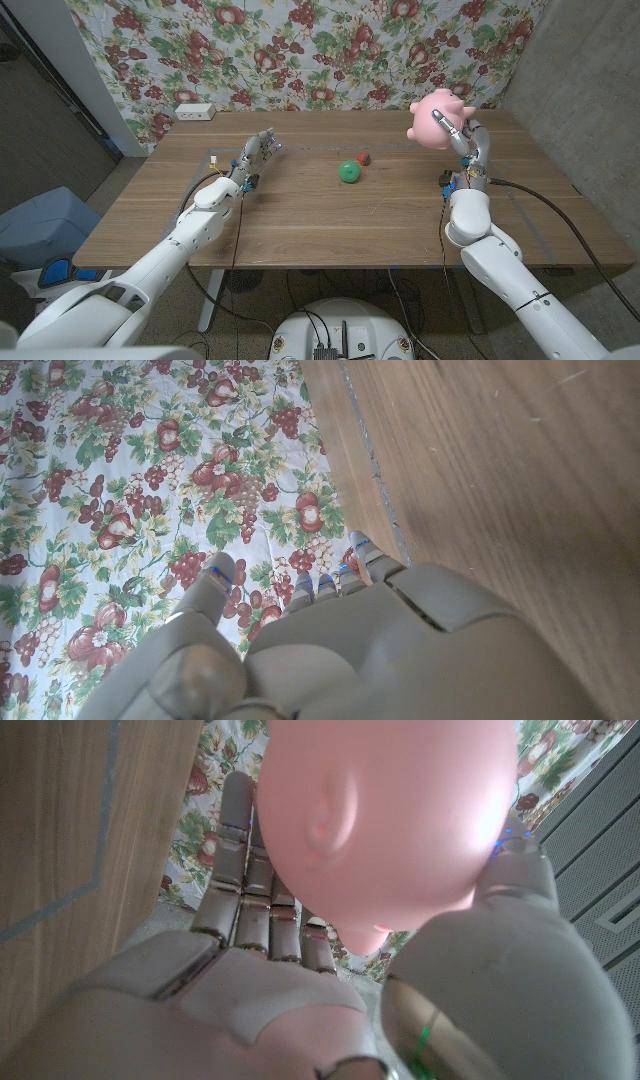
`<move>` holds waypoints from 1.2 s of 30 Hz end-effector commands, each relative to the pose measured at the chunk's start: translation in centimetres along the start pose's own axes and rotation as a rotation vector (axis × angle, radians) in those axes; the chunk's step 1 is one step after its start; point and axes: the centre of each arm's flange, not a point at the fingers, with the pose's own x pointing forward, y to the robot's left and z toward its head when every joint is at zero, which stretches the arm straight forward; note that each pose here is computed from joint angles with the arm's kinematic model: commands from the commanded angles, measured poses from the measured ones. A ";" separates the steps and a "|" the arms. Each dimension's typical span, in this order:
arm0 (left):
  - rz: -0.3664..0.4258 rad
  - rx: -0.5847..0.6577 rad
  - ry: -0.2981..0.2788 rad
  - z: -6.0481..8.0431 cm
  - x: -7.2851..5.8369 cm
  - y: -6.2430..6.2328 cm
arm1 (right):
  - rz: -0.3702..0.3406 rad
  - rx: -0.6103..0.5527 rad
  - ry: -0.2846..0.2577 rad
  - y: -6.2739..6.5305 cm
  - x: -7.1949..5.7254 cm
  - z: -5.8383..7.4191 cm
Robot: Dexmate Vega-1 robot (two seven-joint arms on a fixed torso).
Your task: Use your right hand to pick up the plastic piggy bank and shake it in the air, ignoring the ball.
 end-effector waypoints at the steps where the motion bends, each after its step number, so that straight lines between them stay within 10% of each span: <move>1: 0.000 0.000 -0.002 0.1 0.3 0.1 | -0.102 0.052 -0.016 -0.2 -0.5 -0.1; 17: 0.006 -0.002 0.004 0.0 0.5 0.3 | -0.071 0.036 0.002 0.3 0.2 -0.1; 36: 0.004 0.002 0.010 0.1 0.9 0.0 | 0.295 -0.224 0.012 0.8 2.0 1.3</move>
